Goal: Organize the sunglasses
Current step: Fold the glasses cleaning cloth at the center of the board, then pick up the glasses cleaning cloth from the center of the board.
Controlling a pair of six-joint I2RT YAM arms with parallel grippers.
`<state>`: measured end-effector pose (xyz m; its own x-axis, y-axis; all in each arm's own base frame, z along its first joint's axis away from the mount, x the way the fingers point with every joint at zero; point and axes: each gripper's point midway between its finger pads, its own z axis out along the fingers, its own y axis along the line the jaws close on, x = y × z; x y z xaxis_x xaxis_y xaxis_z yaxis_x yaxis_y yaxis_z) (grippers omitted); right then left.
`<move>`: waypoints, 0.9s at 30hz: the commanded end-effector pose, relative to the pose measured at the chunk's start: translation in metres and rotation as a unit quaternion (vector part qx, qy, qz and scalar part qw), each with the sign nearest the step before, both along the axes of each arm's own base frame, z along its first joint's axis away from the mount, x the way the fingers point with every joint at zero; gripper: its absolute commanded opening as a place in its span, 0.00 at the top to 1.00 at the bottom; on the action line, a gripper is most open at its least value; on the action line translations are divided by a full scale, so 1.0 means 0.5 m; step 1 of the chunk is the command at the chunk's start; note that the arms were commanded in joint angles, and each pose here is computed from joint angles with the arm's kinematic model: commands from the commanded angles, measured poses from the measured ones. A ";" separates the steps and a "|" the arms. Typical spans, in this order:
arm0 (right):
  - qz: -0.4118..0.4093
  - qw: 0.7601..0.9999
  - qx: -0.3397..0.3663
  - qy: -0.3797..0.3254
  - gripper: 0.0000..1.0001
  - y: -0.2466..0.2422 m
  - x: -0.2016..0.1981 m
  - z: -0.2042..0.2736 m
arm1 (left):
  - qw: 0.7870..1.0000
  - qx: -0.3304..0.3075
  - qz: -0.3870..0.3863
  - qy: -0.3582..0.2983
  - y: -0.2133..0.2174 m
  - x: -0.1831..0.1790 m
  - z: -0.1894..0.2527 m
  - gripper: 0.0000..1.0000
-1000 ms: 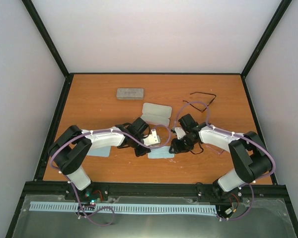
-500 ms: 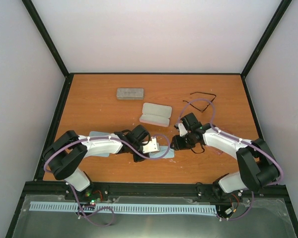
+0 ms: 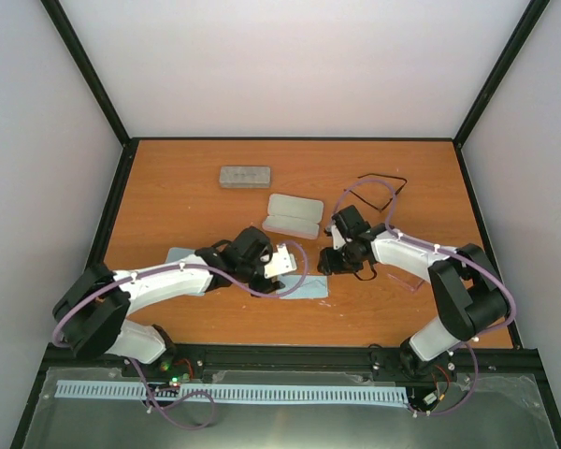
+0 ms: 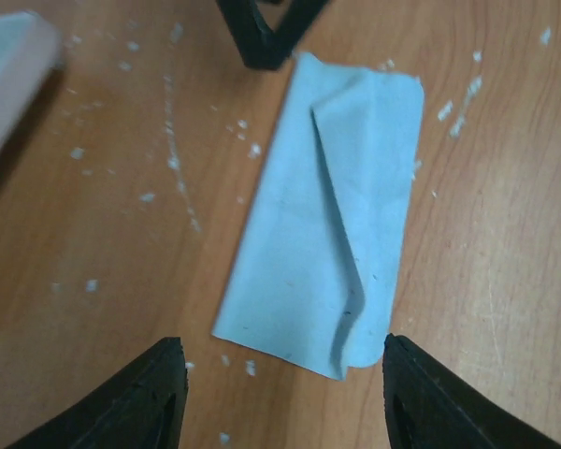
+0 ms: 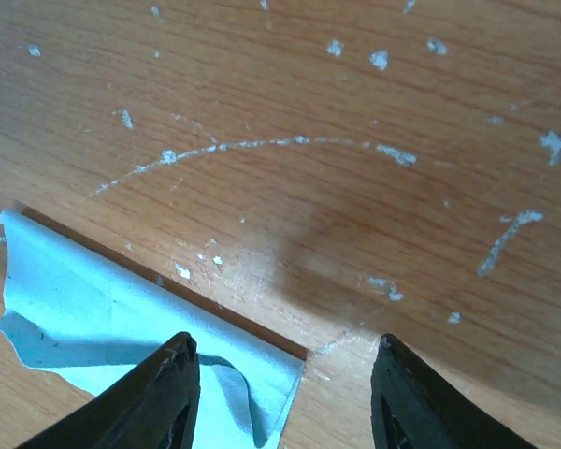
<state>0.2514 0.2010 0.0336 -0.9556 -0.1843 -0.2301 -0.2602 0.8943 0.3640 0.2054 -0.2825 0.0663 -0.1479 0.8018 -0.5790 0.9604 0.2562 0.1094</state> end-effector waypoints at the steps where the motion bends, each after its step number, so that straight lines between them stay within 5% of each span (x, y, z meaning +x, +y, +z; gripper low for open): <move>1: 0.023 0.999 -0.022 -0.006 0.50 0.000 0.001 0.003 | 0.998 -0.047 0.045 0.017 0.004 0.037 0.039 0.43; 18: 0.039 0.997 -0.051 0.040 0.58 -0.004 -0.044 -0.055 | 0.996 -0.029 0.055 0.068 -0.018 0.074 -0.004 0.52; 27: 0.044 0.996 -0.058 0.056 0.80 -0.006 -0.062 -0.078 | 0.995 -0.019 0.055 0.084 -0.019 0.074 -0.026 0.52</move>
<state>0.2400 0.2056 0.0164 -0.9462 -0.2674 -0.1820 -0.3142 0.8938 0.3202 0.2368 -0.2842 0.0487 -0.3214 0.7635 -0.5601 0.9317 0.3608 -0.0428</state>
